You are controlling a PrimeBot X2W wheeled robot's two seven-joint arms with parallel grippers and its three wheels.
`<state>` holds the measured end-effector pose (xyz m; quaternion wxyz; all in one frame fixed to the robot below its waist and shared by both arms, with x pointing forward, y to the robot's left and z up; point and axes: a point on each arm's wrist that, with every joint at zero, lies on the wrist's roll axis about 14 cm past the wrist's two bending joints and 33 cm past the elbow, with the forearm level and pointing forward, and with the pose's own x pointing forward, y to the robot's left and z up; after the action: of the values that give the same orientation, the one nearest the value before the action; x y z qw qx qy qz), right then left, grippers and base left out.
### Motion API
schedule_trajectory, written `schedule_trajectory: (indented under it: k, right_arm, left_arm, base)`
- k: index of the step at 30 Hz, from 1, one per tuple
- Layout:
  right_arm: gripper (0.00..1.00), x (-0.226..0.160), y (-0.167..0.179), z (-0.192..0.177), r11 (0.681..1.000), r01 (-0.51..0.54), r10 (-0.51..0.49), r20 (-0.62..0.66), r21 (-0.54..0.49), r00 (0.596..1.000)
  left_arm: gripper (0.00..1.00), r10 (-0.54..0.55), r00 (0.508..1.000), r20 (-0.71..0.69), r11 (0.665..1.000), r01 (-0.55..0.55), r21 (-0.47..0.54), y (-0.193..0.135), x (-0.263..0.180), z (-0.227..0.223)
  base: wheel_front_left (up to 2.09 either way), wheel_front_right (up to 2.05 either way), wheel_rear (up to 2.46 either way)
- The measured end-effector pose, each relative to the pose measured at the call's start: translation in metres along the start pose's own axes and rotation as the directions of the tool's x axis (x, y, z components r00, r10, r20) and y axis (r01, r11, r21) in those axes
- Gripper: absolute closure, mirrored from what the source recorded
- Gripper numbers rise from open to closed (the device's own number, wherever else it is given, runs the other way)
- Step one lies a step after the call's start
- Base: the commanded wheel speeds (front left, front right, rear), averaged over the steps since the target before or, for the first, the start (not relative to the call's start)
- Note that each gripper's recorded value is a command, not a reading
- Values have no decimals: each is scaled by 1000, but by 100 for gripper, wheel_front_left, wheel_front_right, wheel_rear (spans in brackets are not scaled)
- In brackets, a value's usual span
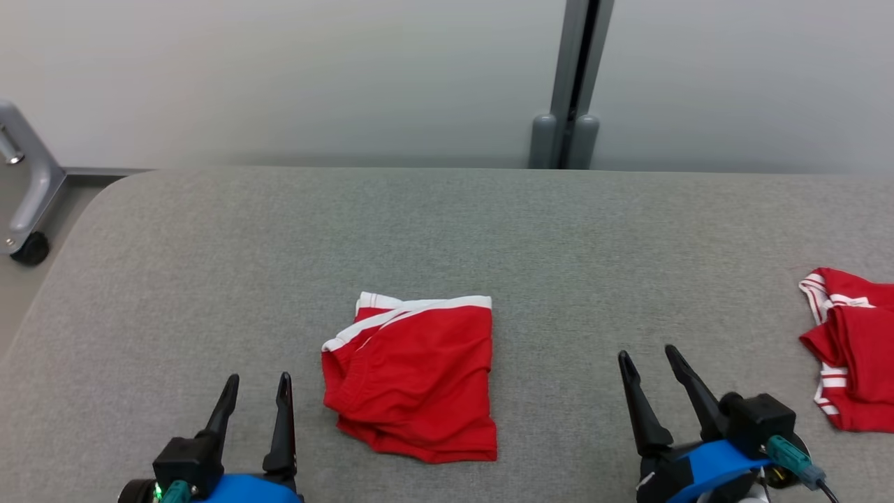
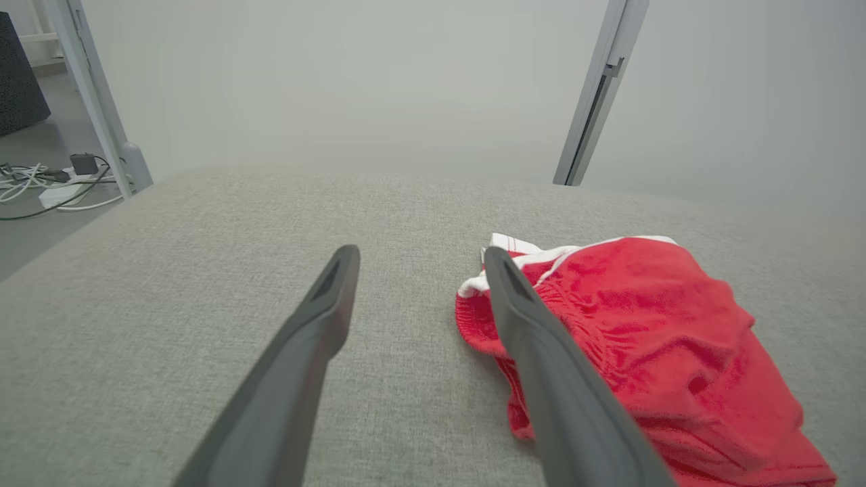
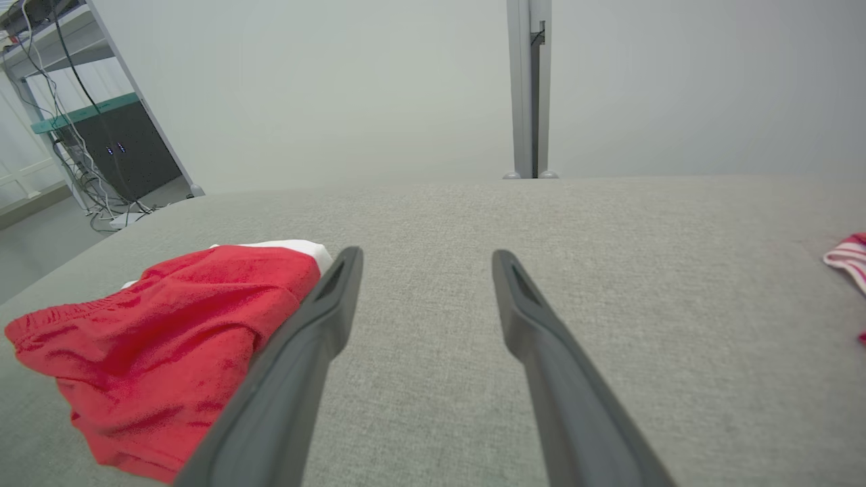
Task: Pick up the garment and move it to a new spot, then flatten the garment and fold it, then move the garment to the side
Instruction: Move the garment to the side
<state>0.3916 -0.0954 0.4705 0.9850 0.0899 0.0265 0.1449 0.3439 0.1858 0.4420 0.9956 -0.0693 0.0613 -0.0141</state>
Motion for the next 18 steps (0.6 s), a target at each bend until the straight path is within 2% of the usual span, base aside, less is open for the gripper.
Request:
schedule_trajectory:
  k: [8, 18]
  right_arm:
    - [0, -33, -43, -11, 988, 151, -150, -33, 14, 988]
    - [0, -38, -44, -19, 987, 159, -157, -56, 16, 986]
  left_arm:
    - [0, -81, 996, -34, 997, 82, 11, -27, -6, -12]
    - [0, -117, 992, -49, 993, 118, 9, -39, -6, -17]
  base:
    - [0, 0, 0]
    - [0, 0, 0]
